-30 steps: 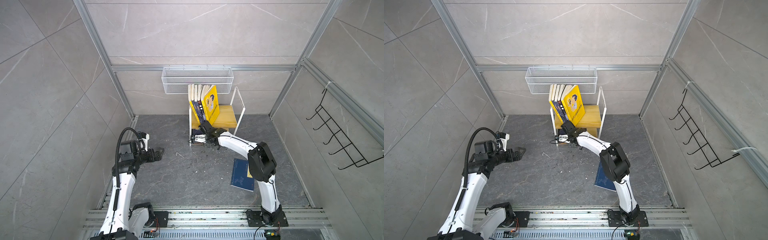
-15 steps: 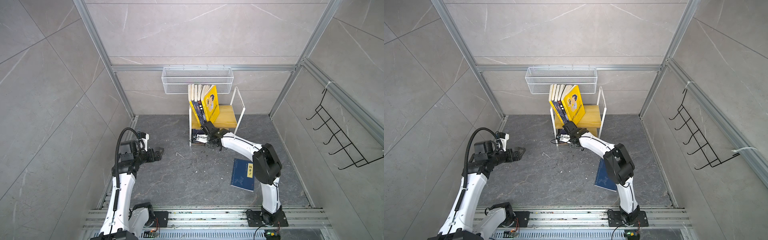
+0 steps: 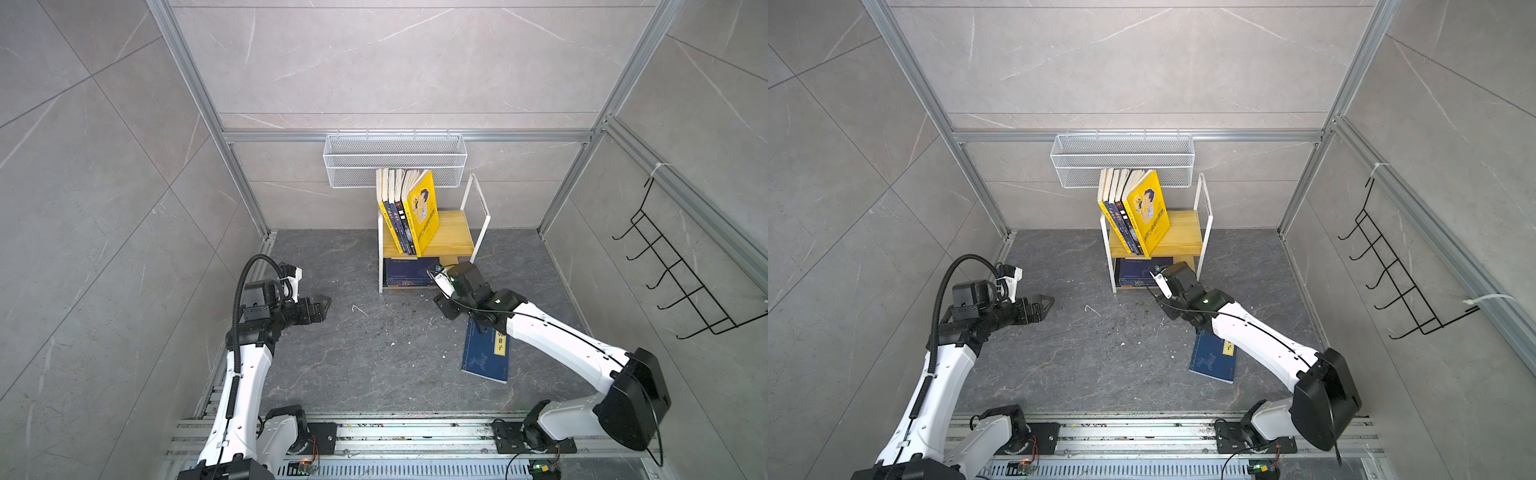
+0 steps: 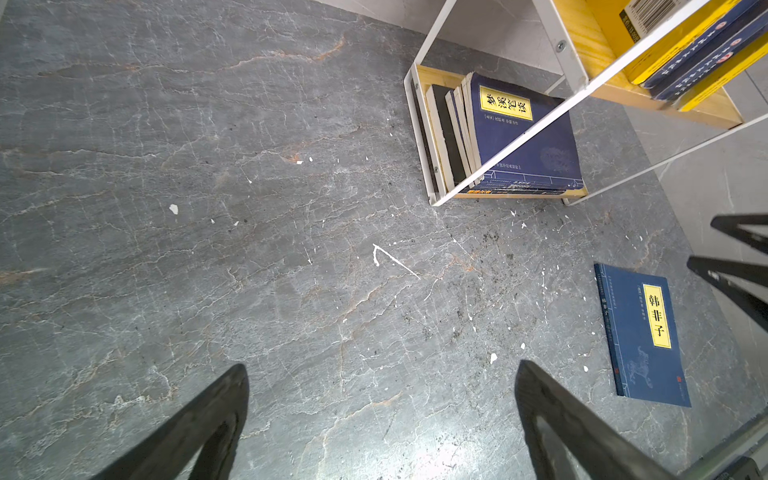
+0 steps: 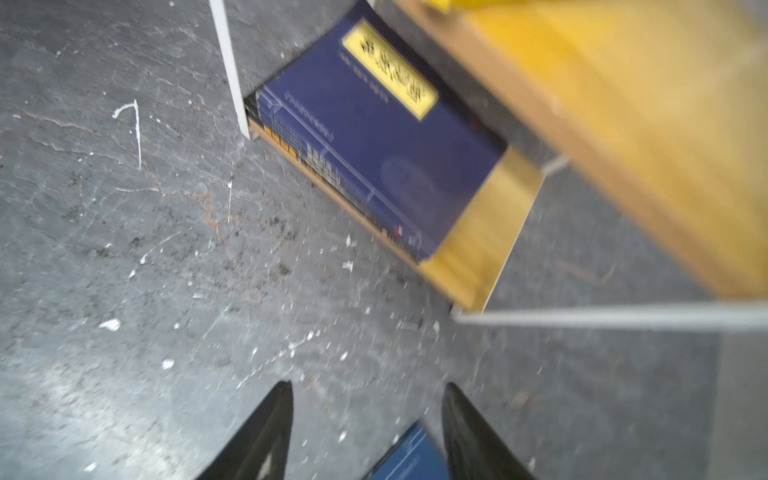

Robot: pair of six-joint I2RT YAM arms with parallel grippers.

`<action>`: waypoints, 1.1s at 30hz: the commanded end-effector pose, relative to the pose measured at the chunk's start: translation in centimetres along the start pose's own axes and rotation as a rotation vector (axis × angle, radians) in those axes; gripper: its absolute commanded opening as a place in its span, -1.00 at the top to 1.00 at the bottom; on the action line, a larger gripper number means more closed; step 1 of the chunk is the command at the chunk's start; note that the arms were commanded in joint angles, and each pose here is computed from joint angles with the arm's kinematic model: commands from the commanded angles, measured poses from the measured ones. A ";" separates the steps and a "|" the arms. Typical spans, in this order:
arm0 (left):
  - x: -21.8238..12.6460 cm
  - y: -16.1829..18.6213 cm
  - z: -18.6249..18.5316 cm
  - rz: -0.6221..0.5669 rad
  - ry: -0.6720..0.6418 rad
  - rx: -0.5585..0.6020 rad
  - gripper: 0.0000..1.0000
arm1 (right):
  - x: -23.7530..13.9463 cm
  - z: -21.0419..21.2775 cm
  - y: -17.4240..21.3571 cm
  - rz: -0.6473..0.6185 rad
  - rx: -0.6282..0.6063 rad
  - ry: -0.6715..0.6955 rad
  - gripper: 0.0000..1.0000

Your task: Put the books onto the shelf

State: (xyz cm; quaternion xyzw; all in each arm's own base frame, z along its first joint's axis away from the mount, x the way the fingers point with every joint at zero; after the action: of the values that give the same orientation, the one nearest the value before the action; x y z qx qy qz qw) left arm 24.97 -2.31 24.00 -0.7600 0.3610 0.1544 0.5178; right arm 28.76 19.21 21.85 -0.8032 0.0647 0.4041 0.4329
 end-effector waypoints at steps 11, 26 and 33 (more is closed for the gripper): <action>0.1 -0.9 -0.6 -0.004 0.032 0.018 -1.00 | -0.2 -2.7 12.6 0.267 0.817 0.156 -0.55; 0.2 -0.9 -0.8 0.002 0.033 0.023 -1.00 | -1.1 -5.0 21.5 0.415 1.201 0.143 -0.39; 0.3 -0.7 -0.7 0.002 0.039 0.021 -1.00 | -0.1 -4.7 22.0 0.422 1.213 0.060 -0.29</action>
State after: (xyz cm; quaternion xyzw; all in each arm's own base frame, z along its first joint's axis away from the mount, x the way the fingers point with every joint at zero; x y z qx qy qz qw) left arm 25.26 -2.62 23.39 -0.7563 0.3735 0.1607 0.5125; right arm 21.33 1.48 9.52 -0.4006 0.4677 0.3188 0.7205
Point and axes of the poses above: each gripper's point midway between its finger pads, its own x axis out along the fingers, its own z axis along the line the jaws close on, y = z × x, the point moved 6 cm from there along -x, back along the fingers, and after that the axes turned 6 degrees about -x, right-handed, at the moved point
